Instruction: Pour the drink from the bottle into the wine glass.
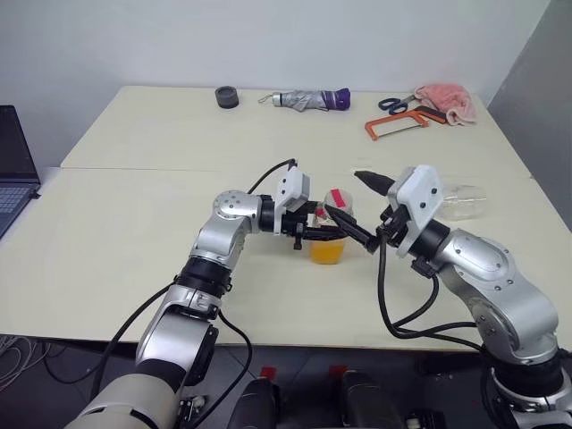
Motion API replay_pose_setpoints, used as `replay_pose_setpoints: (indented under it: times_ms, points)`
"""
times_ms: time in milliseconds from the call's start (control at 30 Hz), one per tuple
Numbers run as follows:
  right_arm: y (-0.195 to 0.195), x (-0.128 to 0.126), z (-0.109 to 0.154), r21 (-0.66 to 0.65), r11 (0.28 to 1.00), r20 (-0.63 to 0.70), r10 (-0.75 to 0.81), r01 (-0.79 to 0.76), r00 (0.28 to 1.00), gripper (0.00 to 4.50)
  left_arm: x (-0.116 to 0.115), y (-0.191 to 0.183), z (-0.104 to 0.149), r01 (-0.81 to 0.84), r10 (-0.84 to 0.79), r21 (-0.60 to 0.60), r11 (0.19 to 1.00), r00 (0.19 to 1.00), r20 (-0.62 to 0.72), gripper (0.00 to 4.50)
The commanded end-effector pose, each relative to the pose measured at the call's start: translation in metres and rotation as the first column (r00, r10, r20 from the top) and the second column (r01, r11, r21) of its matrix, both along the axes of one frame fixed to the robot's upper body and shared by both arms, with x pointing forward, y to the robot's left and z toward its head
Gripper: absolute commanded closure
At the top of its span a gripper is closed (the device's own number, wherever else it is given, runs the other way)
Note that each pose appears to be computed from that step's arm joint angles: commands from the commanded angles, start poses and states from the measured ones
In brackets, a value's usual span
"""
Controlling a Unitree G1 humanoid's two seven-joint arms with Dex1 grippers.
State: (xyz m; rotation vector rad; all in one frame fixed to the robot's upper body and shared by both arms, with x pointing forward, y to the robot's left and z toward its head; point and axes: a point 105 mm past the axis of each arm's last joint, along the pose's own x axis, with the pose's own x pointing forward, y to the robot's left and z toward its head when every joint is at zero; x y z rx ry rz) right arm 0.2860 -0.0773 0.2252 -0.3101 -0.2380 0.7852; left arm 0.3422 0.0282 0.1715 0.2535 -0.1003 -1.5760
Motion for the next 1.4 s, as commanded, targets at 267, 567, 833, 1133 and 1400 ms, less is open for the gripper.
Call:
replay_pose_setpoints:
  times_ms: [267,567,833,1133,1400]
  points:
    - [-0.016,-0.012,0.015,0.029,1.0,0.026,-0.005,0.004,1.0,0.55,0.001,0.001,0.023,0.015,-0.012,-0.029,0.999,0.997,0.079,2.77]
    - [0.003,-0.021,0.018,0.055,0.994,-0.006,0.097,-0.097,0.995,0.55,0.002,0.0,0.024,0.018,-0.015,-0.031,0.999,0.997,0.08,2.77]
    - [0.015,-0.007,0.016,0.009,0.998,0.038,0.063,-0.064,0.997,0.55,0.002,0.0,0.025,0.021,-0.019,-0.029,0.999,0.996,0.081,2.77]
    - [0.009,0.002,0.018,0.034,0.999,0.054,0.008,-0.01,0.998,0.55,0.001,0.001,0.025,0.019,-0.017,-0.03,0.999,0.996,0.082,2.77]
    - [0.002,0.002,0.014,0.047,0.999,0.021,-0.008,0.007,1.0,0.55,0.001,0.001,0.024,0.021,-0.018,-0.029,0.999,0.996,0.082,2.77]
